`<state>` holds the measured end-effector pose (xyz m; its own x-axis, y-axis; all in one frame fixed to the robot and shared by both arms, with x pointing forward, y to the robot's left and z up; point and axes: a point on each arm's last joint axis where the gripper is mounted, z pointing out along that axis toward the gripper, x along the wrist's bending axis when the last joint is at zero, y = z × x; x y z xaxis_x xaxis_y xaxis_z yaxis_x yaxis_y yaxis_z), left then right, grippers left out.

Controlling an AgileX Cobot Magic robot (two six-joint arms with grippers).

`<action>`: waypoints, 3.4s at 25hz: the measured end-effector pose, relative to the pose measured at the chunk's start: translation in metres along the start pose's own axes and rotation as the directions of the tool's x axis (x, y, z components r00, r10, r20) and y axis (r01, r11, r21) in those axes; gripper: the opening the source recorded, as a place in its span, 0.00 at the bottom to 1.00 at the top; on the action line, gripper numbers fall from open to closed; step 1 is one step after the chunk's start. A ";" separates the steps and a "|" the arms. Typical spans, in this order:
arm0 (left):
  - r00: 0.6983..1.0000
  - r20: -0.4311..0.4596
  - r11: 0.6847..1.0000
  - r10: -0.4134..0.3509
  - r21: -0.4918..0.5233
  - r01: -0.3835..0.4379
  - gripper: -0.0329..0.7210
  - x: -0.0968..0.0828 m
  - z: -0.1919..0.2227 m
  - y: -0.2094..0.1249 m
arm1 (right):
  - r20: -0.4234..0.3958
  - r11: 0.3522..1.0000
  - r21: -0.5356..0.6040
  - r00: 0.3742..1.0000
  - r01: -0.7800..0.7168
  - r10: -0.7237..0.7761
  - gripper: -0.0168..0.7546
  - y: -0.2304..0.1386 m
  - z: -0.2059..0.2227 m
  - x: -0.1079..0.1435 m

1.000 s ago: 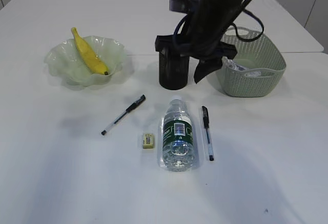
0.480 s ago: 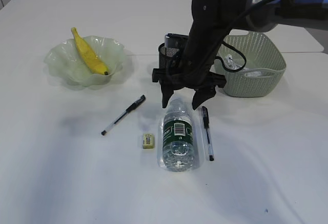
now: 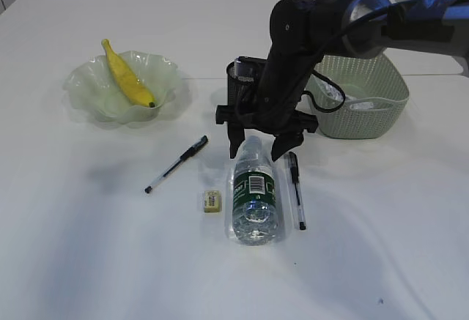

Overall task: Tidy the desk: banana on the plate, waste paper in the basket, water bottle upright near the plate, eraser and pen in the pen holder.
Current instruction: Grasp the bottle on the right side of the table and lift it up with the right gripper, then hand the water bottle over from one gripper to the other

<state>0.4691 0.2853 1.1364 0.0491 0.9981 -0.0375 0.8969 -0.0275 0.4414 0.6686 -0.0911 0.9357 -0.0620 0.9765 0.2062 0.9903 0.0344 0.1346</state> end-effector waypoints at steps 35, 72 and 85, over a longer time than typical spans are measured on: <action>1.000 0.000 1.000 0.000 -0.026 0.000 0.41 0.000 0.000 0.002 | 0.030 0.998 0.062 0.999 -0.018 0.016 0.77 0.007 0.020 0.000; 0.999 0.035 1.000 -0.014 -0.027 0.015 0.41 -0.003 0.000 0.002 | 0.038 0.985 -0.036 0.986 0.166 -0.165 0.47 0.021 -0.042 0.011; 0.999 0.039 1.000 -0.015 -0.025 0.016 0.41 -0.004 0.000 0.002 | 0.059 0.969 0.054 0.968 0.241 -0.244 0.47 -0.053 -0.101 -0.011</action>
<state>0.4710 0.2817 1.1376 0.0524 0.9955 -0.0793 0.8864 -0.0098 0.4628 0.6047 -0.1248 1.0240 -0.2942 0.9494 0.1098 0.9514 0.2800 0.1278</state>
